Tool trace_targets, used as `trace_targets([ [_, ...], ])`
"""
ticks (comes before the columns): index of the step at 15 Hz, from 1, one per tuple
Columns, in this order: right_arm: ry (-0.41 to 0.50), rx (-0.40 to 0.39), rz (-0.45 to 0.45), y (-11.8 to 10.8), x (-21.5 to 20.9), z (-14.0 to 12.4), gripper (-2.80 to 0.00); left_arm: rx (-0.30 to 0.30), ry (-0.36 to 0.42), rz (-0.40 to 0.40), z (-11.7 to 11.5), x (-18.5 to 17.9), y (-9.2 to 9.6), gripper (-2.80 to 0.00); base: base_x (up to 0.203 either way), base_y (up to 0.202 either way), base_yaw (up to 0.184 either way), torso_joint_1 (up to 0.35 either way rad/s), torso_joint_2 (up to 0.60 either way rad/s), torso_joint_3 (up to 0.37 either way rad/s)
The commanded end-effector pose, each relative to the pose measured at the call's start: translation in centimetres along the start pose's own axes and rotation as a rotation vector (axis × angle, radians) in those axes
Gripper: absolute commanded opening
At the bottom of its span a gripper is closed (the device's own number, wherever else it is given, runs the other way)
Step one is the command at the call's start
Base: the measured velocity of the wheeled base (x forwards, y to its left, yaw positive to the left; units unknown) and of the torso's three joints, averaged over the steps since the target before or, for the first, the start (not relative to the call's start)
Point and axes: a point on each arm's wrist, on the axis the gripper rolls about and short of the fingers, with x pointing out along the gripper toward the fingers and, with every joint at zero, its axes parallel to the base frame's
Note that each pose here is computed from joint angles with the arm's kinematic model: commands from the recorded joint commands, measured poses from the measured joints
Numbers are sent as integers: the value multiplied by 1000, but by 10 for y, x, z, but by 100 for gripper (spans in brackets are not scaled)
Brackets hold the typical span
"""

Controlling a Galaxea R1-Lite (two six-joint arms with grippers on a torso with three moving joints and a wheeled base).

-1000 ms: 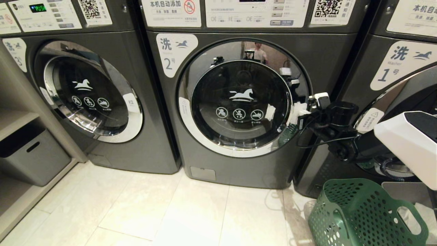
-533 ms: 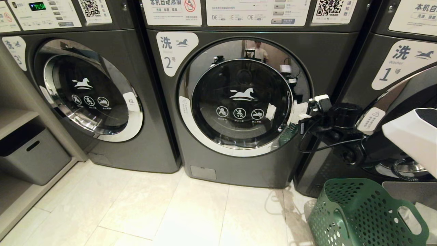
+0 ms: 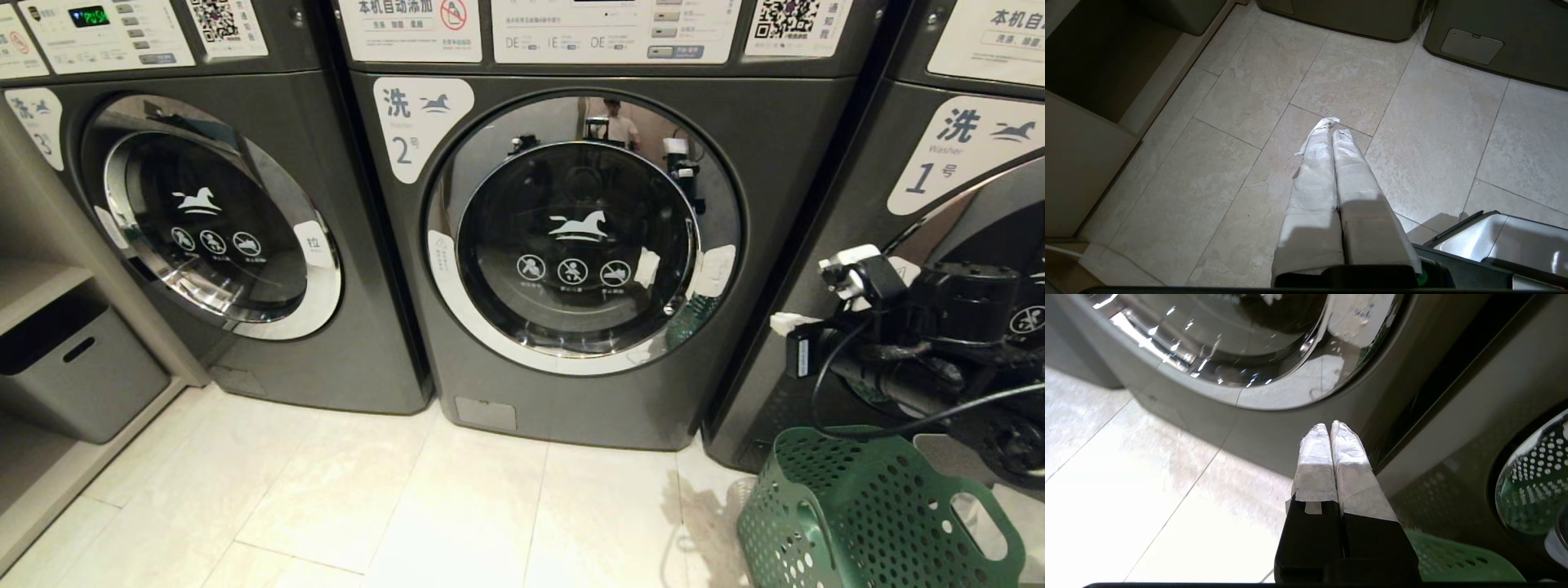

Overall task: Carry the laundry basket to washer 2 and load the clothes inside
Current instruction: Press the washing machine switch

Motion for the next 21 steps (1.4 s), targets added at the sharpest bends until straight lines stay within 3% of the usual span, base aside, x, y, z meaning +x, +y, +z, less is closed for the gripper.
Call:
trace_targets([
  [1,-47,-18,-7,4,-53,9,-280,-34,9,37,-18,-6,-8,-280,0,0,0,0,0,0],
  [3,-61,-31,-9,7,-78,7,-280,-41,31,11,-23,-3,-11,-280,0,0,0,0,0,0],
  [4,-80,-45,-12,7,-87,10,-280,-46,24,-46,-25,1,-13,-280,0,0,0,0,0,0],
  [6,-126,-79,-17,7,-101,18,-280,-40,-56,-141,-36,11,-17,-280,0,0,0,0,0,0],
  [9,-193,-97,39,12,-107,40,-280,54,-124,-192,-77,39,-26,-280,0,0,0,0,0,0],
  [11,-261,-102,74,16,-103,67,-280,75,-87,-189,-103,63,-35,-280,0,0,0,0,0,0],
  [14,-375,-99,92,17,-82,116,-280,54,-129,-191,-107,69,-37,-280,0,0,0,0,0,0],
  [16,-412,-101,109,28,-53,139,-280,126,-188,-318,-106,72,-41,-280,0,0,0,0,0,0],
  [17,-424,-99,104,33,-40,149,-280,141,-186,-338,-111,79,-44,-280,0,0,0,0,0,0],
  [21,-473,-92,87,42,18,175,-280,71,-197,-332,-115,87,-47,-280,0,0,0,0,0,0],
])
